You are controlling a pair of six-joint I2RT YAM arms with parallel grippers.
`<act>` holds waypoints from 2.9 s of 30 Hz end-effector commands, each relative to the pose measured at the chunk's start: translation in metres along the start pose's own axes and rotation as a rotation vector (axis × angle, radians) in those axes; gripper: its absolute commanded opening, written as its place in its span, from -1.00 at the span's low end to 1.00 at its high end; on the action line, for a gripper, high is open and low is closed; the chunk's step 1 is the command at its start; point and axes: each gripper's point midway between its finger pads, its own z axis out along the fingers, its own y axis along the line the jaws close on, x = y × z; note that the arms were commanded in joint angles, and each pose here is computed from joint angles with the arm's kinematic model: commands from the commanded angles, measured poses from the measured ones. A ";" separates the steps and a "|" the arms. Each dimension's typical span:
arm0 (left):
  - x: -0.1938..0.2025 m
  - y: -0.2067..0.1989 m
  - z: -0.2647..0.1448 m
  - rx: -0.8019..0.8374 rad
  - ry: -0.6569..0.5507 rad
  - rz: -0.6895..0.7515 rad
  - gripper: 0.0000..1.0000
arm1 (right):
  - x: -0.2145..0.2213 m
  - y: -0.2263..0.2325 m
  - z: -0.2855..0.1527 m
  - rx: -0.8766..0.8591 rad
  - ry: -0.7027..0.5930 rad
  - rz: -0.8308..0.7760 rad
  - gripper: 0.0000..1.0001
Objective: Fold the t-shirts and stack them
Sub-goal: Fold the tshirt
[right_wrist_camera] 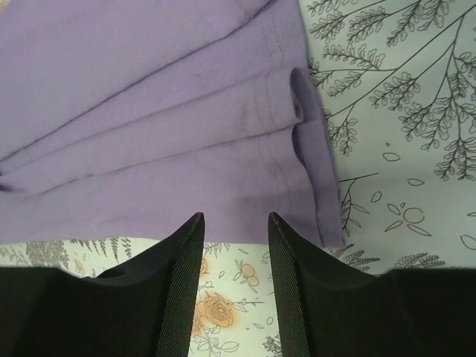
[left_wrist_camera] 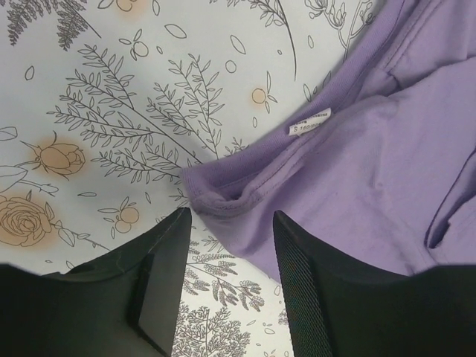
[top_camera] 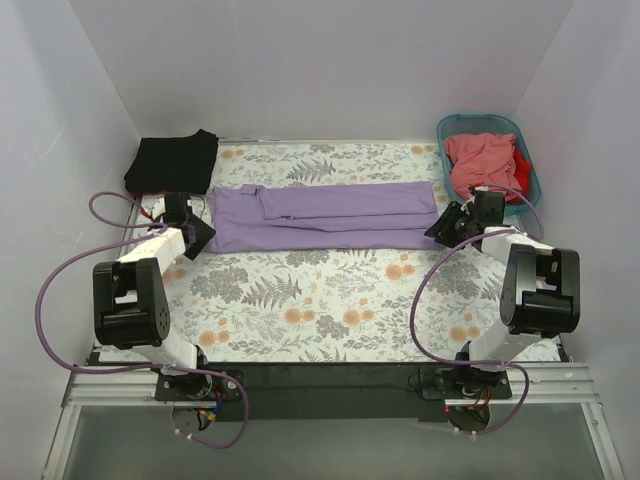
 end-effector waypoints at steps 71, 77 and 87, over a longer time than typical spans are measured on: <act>0.222 -0.119 -0.089 0.372 0.337 0.685 -0.29 | 0.201 0.239 0.034 -0.453 0.328 -0.510 -0.41; 0.233 -0.095 -0.083 0.307 0.383 0.700 -0.29 | 0.203 0.244 0.042 -0.464 0.339 -0.490 -0.42; 0.235 -0.080 -0.081 0.255 0.400 0.741 -0.29 | 0.199 0.247 0.056 -0.458 0.312 -0.500 -0.42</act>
